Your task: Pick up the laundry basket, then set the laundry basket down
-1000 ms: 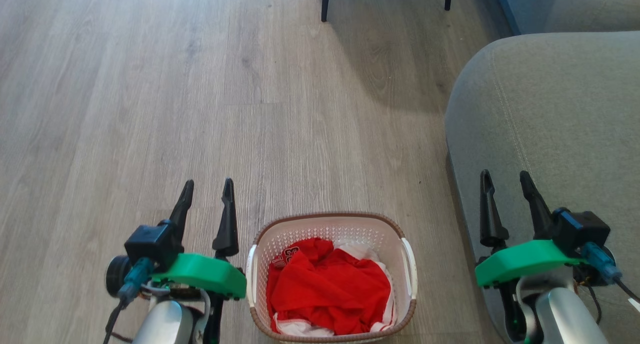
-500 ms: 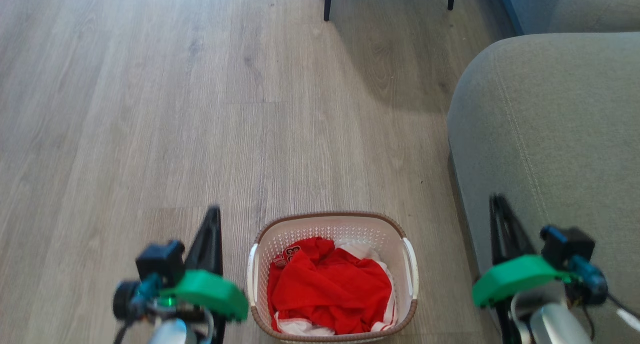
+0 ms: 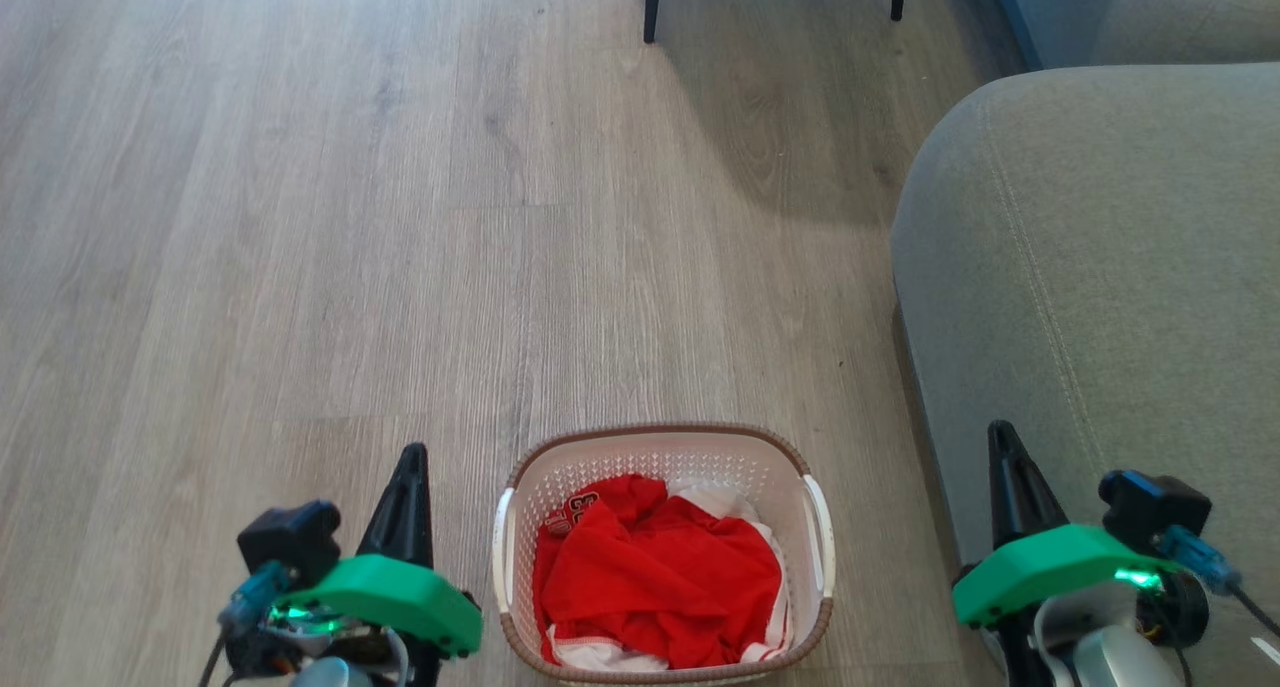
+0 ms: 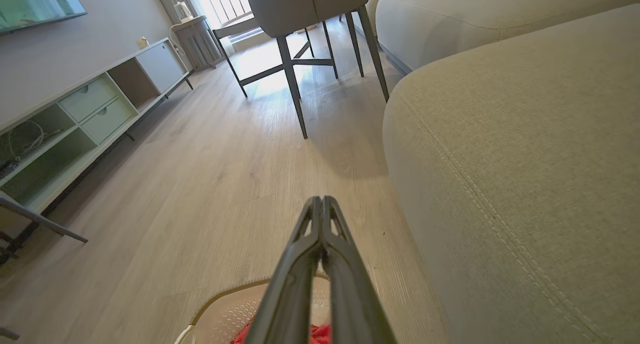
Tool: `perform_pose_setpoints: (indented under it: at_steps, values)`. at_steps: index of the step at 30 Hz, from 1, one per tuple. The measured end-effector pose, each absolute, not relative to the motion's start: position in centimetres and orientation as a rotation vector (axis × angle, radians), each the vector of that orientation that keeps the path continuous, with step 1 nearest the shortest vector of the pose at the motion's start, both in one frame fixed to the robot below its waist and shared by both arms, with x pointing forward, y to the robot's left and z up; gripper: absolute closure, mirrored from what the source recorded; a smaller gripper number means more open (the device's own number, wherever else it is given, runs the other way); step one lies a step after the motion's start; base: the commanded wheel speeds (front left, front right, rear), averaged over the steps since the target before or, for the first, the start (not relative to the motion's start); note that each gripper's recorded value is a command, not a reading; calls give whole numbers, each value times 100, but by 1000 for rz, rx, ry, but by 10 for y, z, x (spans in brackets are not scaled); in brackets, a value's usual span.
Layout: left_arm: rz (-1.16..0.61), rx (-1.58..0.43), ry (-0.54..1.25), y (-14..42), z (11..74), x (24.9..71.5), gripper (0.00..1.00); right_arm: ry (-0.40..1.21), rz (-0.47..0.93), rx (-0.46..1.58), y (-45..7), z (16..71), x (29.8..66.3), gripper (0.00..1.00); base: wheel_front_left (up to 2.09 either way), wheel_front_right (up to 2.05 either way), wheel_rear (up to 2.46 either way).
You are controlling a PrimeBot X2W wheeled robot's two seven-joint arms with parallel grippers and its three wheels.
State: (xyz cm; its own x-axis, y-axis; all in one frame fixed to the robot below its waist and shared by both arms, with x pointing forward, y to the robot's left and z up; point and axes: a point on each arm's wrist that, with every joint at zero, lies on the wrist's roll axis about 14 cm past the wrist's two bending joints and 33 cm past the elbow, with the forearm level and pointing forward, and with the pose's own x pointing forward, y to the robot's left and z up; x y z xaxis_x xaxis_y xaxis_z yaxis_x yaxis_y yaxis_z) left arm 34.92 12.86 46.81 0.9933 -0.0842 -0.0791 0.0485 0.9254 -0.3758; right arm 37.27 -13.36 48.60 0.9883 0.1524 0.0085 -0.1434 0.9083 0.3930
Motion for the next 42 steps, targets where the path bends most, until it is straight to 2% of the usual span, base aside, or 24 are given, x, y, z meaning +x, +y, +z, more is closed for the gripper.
perform_pose_setpoints:
  at_steps: [42]
  values:
    - [27,-829,173,152,458,356,100,85,11,839,-165,476,373,100,0,0,0]
